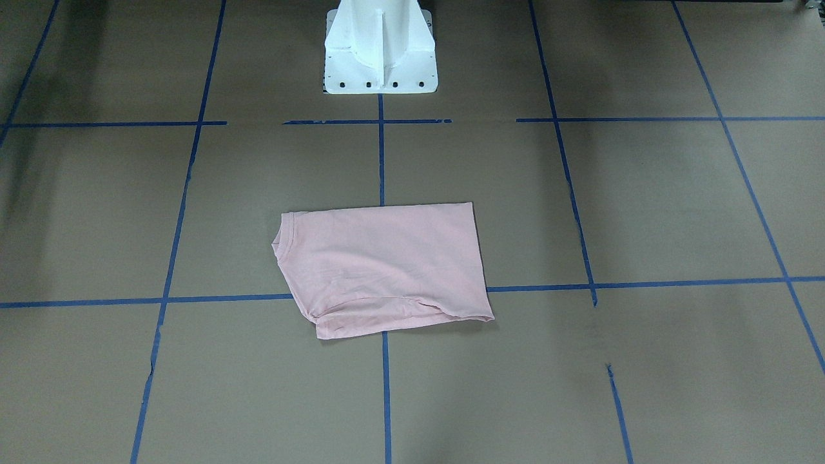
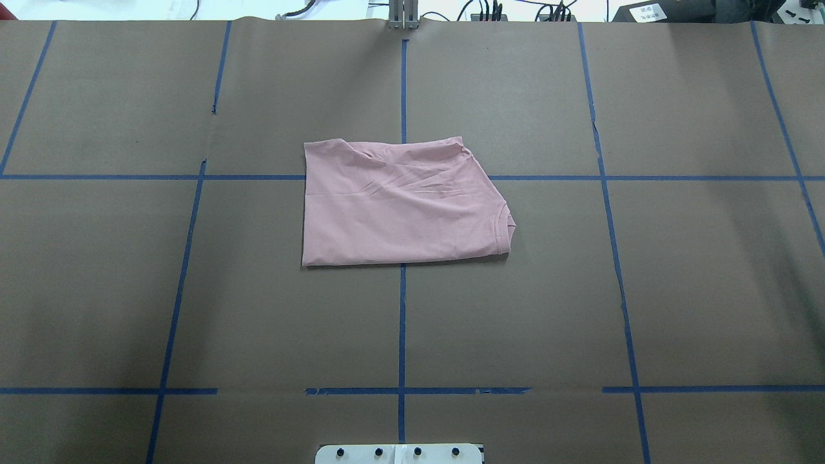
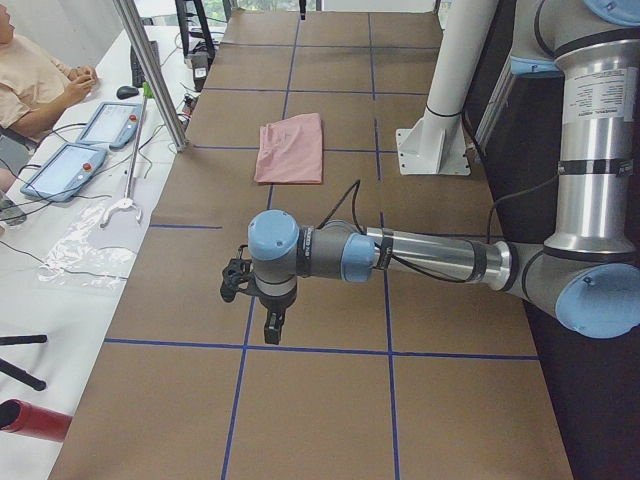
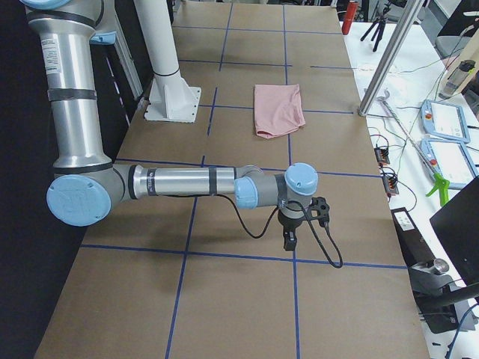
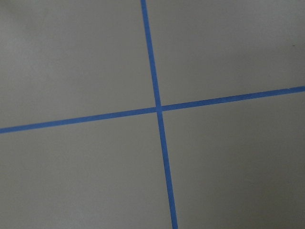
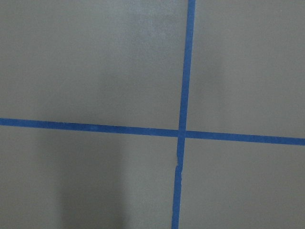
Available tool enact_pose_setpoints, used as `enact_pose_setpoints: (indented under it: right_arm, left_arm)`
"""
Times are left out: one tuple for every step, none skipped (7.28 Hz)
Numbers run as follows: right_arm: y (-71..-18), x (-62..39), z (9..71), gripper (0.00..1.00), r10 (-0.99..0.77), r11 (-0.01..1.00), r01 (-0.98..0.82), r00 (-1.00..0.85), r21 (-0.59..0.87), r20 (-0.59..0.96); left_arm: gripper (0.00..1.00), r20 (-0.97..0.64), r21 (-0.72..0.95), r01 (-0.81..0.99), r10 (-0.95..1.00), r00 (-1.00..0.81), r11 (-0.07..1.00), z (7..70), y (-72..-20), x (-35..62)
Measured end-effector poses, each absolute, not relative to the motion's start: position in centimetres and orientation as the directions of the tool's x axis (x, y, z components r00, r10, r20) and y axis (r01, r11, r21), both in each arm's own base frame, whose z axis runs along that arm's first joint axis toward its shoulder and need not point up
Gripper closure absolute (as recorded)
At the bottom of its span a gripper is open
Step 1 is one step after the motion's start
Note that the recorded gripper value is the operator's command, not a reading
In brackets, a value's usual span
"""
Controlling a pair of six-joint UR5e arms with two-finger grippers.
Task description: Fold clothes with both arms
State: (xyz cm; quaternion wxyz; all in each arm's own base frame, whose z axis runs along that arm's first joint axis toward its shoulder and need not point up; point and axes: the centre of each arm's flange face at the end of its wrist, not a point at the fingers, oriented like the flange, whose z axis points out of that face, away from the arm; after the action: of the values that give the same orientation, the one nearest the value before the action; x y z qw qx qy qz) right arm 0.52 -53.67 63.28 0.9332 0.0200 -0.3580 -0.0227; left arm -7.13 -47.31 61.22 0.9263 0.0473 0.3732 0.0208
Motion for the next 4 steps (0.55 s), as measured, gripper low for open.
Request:
enact_pose_setpoints:
  right_arm:
    - [-53.40,0.54,63.27,0.00,-0.055,0.998,0.026,0.743,0.053,0.667]
    - [-53.38,0.54,63.11,0.00,-0.053,0.998,0.023,0.744,0.054,0.666]
    - [-53.32,0.56,63.22,0.00,-0.052,0.998,0.023,0.745,0.052,0.665]
    - [-53.19,0.57,63.50,0.00,-0.050,0.999,0.025,0.746,0.048,0.664]
  left_arm:
    - [0.00,-0.692,0.100,-0.002,0.070,0.718,0.995,61.55,-47.51,-7.13]
    - [0.00,-0.693,0.102,-0.002,0.072,0.717,0.995,61.55,-47.63,-7.13]
    - [0.00,-0.694,0.099,-0.002,0.070,0.717,0.995,61.82,-47.54,-7.16]
    - [0.00,-0.696,0.094,-0.001,0.066,0.715,0.996,61.97,-47.27,-7.16]
